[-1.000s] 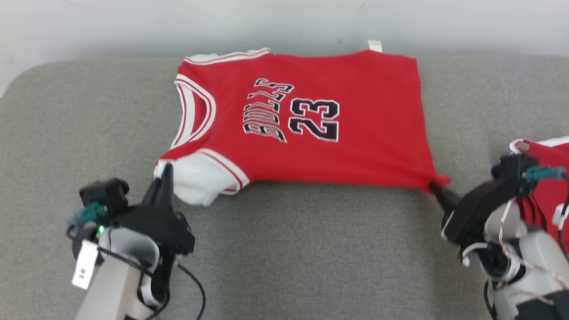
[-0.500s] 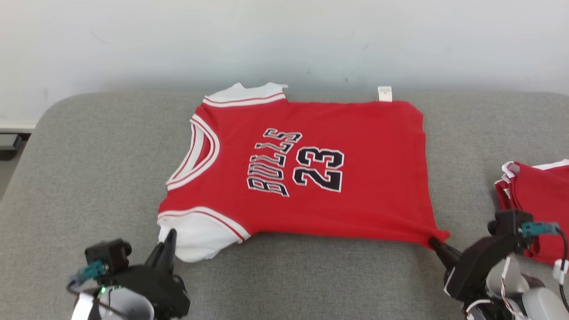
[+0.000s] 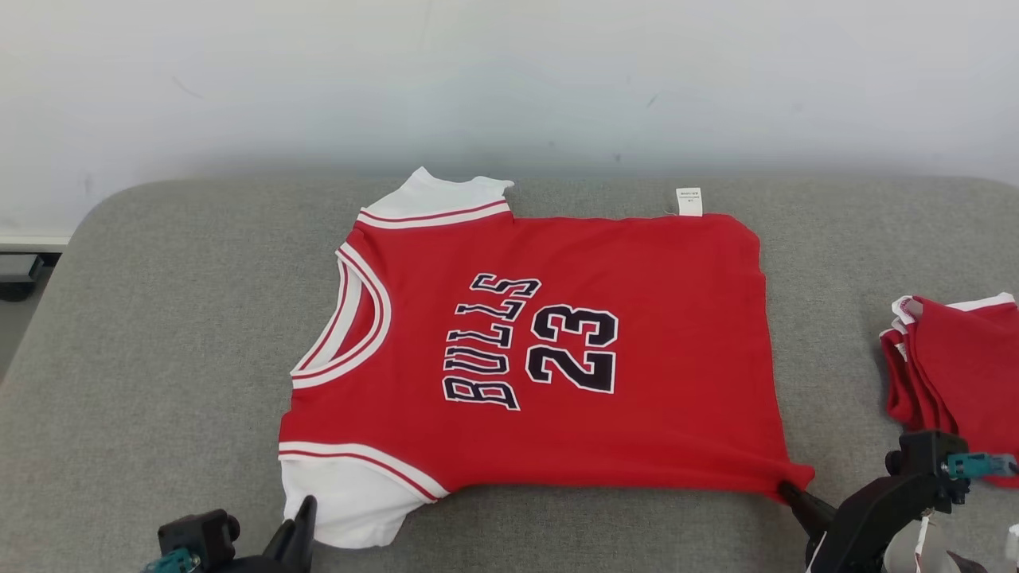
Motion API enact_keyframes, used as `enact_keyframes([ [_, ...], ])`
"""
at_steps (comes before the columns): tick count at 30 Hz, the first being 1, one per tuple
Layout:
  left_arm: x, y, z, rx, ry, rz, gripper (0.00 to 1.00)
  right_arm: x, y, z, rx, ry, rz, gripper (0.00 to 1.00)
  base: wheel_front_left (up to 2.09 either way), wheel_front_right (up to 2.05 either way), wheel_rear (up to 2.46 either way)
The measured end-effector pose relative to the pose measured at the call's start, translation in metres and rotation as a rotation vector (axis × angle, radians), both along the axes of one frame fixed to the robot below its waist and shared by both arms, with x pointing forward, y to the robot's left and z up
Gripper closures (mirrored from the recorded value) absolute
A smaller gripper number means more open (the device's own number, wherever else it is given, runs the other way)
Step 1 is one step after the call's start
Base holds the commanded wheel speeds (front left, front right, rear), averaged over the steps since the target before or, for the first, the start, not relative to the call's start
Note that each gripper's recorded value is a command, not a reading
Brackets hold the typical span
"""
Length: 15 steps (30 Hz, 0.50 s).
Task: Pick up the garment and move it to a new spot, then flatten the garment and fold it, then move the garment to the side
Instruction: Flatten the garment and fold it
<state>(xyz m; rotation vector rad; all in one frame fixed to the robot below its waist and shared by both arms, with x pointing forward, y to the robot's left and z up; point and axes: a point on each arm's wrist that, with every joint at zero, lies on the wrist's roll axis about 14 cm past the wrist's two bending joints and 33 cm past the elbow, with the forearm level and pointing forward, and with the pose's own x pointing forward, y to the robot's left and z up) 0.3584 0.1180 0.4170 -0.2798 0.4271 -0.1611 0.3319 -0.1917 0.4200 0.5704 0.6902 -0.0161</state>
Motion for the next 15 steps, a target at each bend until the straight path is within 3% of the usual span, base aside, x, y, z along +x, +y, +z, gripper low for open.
enact_keyframes([
  [15,-0.031,-0.008,-0.007,-0.014,0.067,-0.024,1.0,-0.022,-0.002,-0.011,0.003,0.068,-0.015,1.0,0.0,0.0,0.0],
])
